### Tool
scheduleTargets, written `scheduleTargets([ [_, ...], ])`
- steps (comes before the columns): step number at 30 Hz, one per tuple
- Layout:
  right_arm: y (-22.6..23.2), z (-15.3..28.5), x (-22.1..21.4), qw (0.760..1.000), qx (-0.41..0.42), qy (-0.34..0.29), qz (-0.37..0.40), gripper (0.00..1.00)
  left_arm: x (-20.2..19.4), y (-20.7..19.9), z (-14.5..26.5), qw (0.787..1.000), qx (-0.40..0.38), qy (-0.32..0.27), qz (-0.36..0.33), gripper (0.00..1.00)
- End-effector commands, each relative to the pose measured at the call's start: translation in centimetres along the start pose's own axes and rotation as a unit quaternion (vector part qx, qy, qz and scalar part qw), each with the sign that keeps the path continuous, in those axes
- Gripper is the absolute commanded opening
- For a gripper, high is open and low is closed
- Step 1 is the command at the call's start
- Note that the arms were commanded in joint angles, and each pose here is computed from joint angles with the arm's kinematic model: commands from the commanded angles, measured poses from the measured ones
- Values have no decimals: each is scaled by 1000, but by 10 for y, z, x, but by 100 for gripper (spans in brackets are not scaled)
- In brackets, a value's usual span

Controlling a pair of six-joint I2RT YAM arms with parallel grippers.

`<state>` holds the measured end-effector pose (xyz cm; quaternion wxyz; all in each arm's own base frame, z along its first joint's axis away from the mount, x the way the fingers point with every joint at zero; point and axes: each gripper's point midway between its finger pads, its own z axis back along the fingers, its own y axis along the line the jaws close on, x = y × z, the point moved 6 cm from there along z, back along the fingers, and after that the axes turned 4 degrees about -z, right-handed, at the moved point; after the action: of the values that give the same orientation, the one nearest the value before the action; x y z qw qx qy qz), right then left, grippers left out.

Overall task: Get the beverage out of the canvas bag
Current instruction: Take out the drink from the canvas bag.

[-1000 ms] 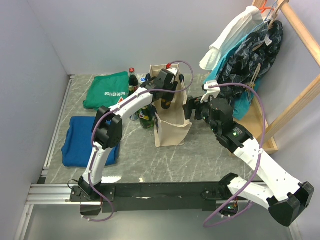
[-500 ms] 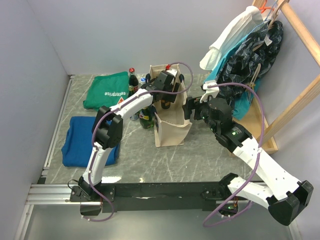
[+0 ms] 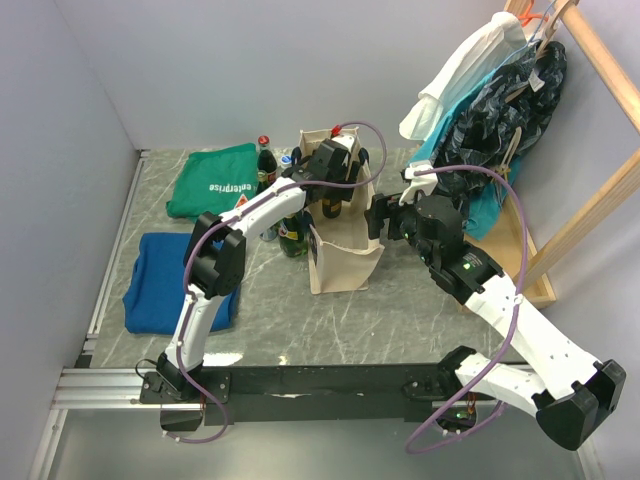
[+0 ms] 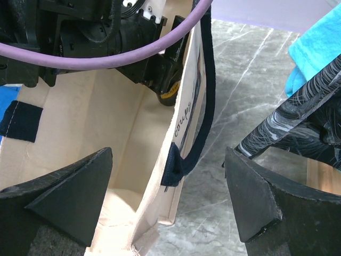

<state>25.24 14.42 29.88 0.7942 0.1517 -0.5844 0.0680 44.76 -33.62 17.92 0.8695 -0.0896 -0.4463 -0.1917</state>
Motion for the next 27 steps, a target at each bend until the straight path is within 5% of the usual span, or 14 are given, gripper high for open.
scheduleTargets([
  [1,2,-1,8,1000,4,-20,0,92,35,0,26,999,-2,-52,15,78],
  [6,2,-2,8,1000,4,-20,0,92,32,-1,25,999,-2,-50,14,72],
  [18,2,-2,6,1000,4,-18,1,92,32,1,27,999,1,-48,12,40],
  [22,2,-2,7,1000,4,-20,0,92,34,0,28,999,1,-52,15,1],
  [27,1,-1,8,1000,2,-19,0,91,43,-1,34,998,-5,-62,12,1],
])
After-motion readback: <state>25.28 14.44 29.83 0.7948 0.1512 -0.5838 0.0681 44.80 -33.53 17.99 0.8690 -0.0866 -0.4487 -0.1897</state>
